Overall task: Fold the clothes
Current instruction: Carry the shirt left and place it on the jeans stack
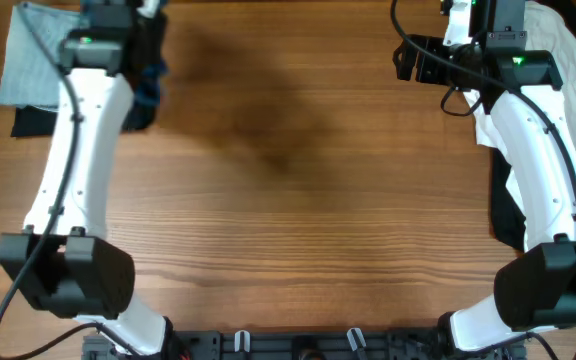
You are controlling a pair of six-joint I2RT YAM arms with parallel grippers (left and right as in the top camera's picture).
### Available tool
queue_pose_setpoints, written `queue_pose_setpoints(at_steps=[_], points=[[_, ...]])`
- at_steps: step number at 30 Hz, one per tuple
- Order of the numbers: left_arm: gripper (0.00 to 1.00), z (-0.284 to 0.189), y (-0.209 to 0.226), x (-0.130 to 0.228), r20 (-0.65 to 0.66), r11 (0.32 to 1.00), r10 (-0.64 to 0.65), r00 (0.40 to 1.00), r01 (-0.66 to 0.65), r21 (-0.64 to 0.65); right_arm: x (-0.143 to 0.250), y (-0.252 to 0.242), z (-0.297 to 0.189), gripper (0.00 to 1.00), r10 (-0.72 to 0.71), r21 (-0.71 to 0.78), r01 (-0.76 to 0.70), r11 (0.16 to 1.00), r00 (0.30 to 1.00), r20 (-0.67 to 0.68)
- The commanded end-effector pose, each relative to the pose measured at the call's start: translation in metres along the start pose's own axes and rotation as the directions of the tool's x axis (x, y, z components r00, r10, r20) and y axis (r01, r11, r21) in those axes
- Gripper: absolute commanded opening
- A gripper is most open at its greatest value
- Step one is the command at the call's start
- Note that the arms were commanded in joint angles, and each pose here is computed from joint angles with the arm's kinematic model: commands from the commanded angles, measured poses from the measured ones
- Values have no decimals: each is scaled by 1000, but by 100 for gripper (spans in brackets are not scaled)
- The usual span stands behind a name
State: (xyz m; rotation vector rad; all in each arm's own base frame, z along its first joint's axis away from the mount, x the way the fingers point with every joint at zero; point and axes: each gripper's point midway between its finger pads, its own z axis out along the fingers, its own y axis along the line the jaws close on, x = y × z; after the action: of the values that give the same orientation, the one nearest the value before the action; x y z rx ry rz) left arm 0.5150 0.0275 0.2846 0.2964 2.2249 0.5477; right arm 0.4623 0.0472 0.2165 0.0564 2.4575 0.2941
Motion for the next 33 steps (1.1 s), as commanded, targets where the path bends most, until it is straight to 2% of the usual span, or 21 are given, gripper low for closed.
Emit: queue_pose_setpoints(at_steps=[1, 3, 6, 10, 14, 18, 21, 24, 25, 27, 28, 30, 33], points=[[4, -12, 86, -12, 55, 972, 119, 991, -105, -212, 3, -4, 6, 100, 16, 19, -15, 1000, 1000, -13], [4, -8, 124, -11, 48, 937, 200, 979, -177, -301, 3, -4, 6, 100, 17, 19, -17, 1000, 1000, -13], [4, 22, 152, -1, 22, 905, 257, 966, -232, -357, 3, -4, 6, 100, 16, 19, -15, 1000, 1000, -13], [4, 79, 167, 32, -64, 878, 296, 953, -298, -375, 6, -4, 6, 100, 18, 21, -17, 1000, 1000, -24], [4, 119, 175, 77, -174, 869, 324, 930, -365, -335, 5, -5, 7, 99, 18, 21, -17, 1000, 1000, -21], [4, 138, 171, 96, -208, 876, 324, 923, -375, -303, 4, -5, 11, 99, 19, 20, -18, 1000, 1000, -18], [4, 147, 146, 101, -206, 896, 337, 919, -380, -230, 3, -5, 11, 99, 23, 20, -23, 1000, 1000, -13], [4, 151, 103, 100, -160, 958, 241, 957, -262, -121, 1, -5, 12, 100, 23, 18, -22, 1000, 1000, -6], [4, 153, 83, 101, -136, 977, 199, 970, -207, -48, 1, -5, 12, 99, 22, 18, -22, 1000, 1000, -7], [31, 151, 33, 96, -72, 983, 100, 992, -87, 162, 1, -5, 12, 99, 22, 18, -22, 1000, 1000, -6], [100, 146, 5, 88, -41, 960, 37, 998, -24, 280, 1, -5, 12, 100, 22, 18, -22, 1000, 1000, -5], [100, 135, -28, 74, -13, 902, -71, 997, 70, 425, 1, -5, 12, 99, 22, 18, -22, 1000, 1000, -6], [100, 131, -38, 51, -17, 864, -240, 971, 222, 452, 1, -5, 12, 100, 23, 18, -23, 1000, 1000, -7]])
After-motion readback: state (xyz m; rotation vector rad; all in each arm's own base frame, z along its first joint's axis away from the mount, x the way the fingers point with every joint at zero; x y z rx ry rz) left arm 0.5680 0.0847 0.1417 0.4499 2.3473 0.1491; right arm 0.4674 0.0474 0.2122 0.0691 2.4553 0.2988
